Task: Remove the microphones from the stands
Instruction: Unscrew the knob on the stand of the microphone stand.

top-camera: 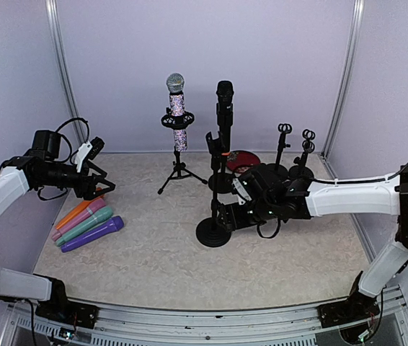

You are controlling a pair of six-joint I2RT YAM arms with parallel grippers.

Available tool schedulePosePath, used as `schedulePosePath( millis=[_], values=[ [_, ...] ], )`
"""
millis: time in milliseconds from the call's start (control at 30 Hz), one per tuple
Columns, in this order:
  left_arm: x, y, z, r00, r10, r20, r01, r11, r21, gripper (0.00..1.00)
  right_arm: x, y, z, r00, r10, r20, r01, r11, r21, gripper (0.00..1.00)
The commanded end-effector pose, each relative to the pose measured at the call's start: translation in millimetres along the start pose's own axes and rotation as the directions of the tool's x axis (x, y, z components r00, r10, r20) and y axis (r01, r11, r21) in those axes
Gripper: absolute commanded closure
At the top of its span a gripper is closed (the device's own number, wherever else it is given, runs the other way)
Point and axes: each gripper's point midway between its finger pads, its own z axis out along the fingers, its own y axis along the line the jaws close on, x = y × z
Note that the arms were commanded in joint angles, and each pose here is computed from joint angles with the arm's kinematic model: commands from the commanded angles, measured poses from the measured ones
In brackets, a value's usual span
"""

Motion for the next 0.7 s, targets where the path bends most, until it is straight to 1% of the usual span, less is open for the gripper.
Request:
schedulePosePath(
  millis=[0, 67, 167, 233, 300, 433, 667],
  values=[
    [-6, -1, -3, 1.0, -0.002, 0.008, 0.002, 1.0, 0.013, 0.29, -23, 32, -46, 0.994, 0.087, 0.068, -0.059, 0.939, -0.338, 0.28],
    [-6, -1, -2, 1.0, -0.007, 0.01, 0.006, 1.0, 0.017, 0.3, -24, 27, -56, 0.988, 0.139, 0.068, -0.098, 0.903, -0.418, 0.28],
    [-7, -1, -1, 1.0, -0.013, 0.014, 0.013, 1.0, 0.024, 0.3, -26, 7, -68, 0.969, 0.232, 0.082, -0.169, 0.871, -0.462, 0.31],
    [-9, -1, -1, 1.0, -0.016, 0.019, 0.016, 0.999, 0.03, 0.3, -28, -1, -72, 0.954, 0.289, 0.083, -0.209, 0.835, -0.51, 0.33],
    [-11, -2, 0, 1.0, -0.02, 0.024, 0.019, 0.999, 0.038, 0.3, -32, 0, -71, 0.951, 0.29, 0.104, -0.192, 0.821, -0.538, 0.33],
    [-12, -2, 0, 0.999, -0.026, 0.028, 0.025, 0.999, 0.048, 0.31, -35, 5, -56, 0.962, 0.255, 0.092, -0.163, 0.814, -0.557, 0.34],
    [-12, -2, 0, 0.999, -0.031, 0.022, 0.029, 0.998, 0.049, 0.32, -46, 12, -36, 0.959, 0.263, 0.107, -0.147, 0.784, -0.604, 0.43]
  ],
)
